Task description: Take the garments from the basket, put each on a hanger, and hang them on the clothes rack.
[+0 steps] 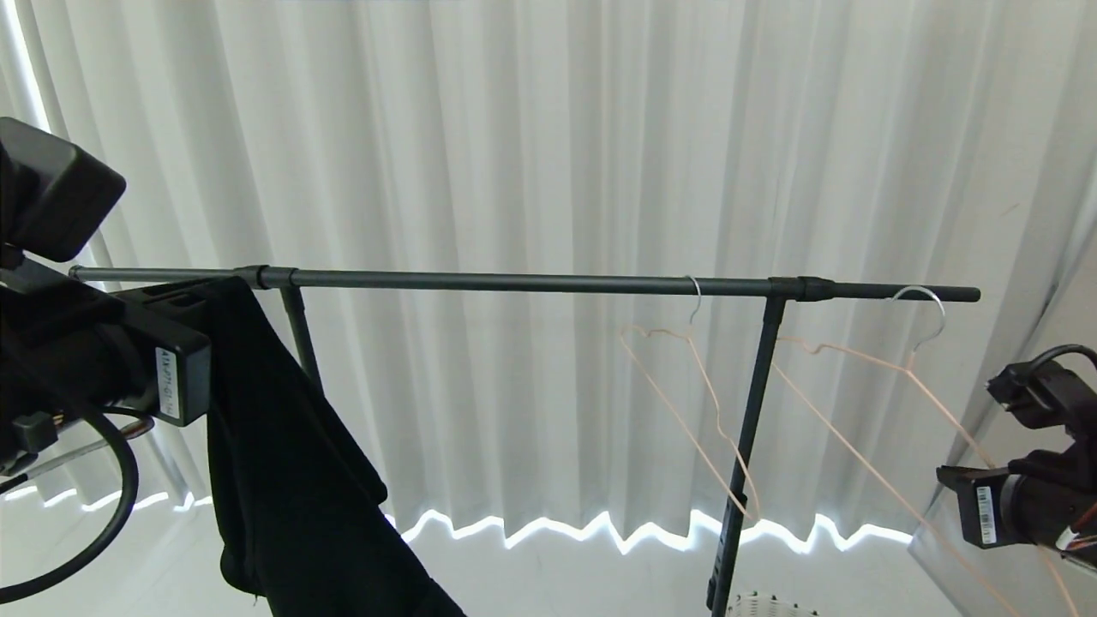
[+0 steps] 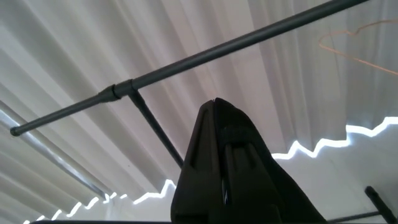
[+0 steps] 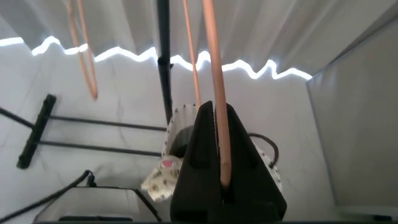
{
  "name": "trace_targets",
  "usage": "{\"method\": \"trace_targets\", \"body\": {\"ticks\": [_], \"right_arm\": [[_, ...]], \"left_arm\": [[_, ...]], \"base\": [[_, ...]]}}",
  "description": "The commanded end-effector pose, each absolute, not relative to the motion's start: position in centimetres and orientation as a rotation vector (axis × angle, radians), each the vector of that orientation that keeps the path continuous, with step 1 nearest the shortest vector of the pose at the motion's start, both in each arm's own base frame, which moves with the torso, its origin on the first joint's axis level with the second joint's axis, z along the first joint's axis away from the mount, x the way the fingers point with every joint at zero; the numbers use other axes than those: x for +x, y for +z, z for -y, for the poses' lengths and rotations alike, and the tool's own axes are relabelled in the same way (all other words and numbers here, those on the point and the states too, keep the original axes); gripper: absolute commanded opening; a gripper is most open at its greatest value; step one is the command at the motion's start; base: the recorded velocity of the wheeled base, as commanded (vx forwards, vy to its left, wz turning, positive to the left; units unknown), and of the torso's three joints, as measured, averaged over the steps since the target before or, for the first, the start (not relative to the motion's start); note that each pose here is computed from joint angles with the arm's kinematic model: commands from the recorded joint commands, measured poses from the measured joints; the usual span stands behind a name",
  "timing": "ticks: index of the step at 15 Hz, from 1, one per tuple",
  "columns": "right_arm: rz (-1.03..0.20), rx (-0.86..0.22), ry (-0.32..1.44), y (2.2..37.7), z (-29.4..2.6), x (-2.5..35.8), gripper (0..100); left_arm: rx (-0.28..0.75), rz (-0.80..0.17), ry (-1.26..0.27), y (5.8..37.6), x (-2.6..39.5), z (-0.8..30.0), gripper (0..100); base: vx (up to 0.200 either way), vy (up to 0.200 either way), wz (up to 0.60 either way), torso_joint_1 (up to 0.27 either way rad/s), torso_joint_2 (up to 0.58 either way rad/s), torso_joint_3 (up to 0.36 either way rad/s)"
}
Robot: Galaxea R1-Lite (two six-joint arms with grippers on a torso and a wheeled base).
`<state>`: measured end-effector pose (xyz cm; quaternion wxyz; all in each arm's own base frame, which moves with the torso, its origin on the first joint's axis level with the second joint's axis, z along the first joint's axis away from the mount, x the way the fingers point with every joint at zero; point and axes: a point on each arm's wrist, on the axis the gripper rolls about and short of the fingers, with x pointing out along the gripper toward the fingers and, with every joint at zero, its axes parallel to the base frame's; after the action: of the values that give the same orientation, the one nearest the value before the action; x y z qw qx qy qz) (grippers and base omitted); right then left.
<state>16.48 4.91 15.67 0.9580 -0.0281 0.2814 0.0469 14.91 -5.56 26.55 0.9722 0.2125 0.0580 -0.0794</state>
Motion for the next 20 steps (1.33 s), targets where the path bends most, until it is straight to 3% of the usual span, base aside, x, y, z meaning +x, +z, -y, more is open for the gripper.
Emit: {"method": "trace_targets", "body": {"ticks": [1, 5, 8, 12, 15, 17, 20], "right_arm": [[-0.502, -0.071, 0.111, 17.1, -4.3, 14.3, 0], [-0.484, -0.107, 0.123, 17.9, -3.5, 12.0, 0], [-0.398, -0.156, 0.19, 19.2, -3.6, 10.4, 0], [-0.303, -0.174, 0.474, 21.2, -6.4, 8.9, 0], [-0.341, -0.234, 0.734, 20.3, -9.1, 7.4, 0], [-0.396, -0.207, 0.858, 19.9, -11.1, 6.5, 0], [-0.452, -0.165, 0.917, 19.9, -13.4, 6.4, 0]], "left_arm": [[0.432, -0.129, -0.165, 26.3, 15.2, 5.7, 0], [0.438, -0.146, -0.171, 26.0, 15.7, 5.9, 0], [0.431, -0.151, -0.217, 25.8, 15.8, 6.1, 0], [0.37, -0.224, -0.258, 24.6, 17.9, 7.0, 0], [0.282, -0.301, -0.27, 23.5, 20.0, 8.4, 0], [0.204, -0.345, -0.274, 22.7, 20.5, 9.6, 0], [0.211, -0.368, -0.218, 22.3, 22.0, 10.7, 0]], "base": [[-0.2, 0.0, 0.0, 0.002, 0.0, 0.002], [-0.2, 0.0, 0.0, 0.002, 0.0, 0.001], [0.0, 0.0, 0.0, 0.0, 0.0, 0.0], [0.0, 0.0, 0.0, 0.0, 0.0, 0.0], [0.0, 0.0, 0.0, 0.0, 0.0, 0.0], [0.0, 0.0, 0.0, 0.0, 0.0, 0.0], [0.0, 0.0, 0.0, 0.0, 0.0, 0.0]]}}
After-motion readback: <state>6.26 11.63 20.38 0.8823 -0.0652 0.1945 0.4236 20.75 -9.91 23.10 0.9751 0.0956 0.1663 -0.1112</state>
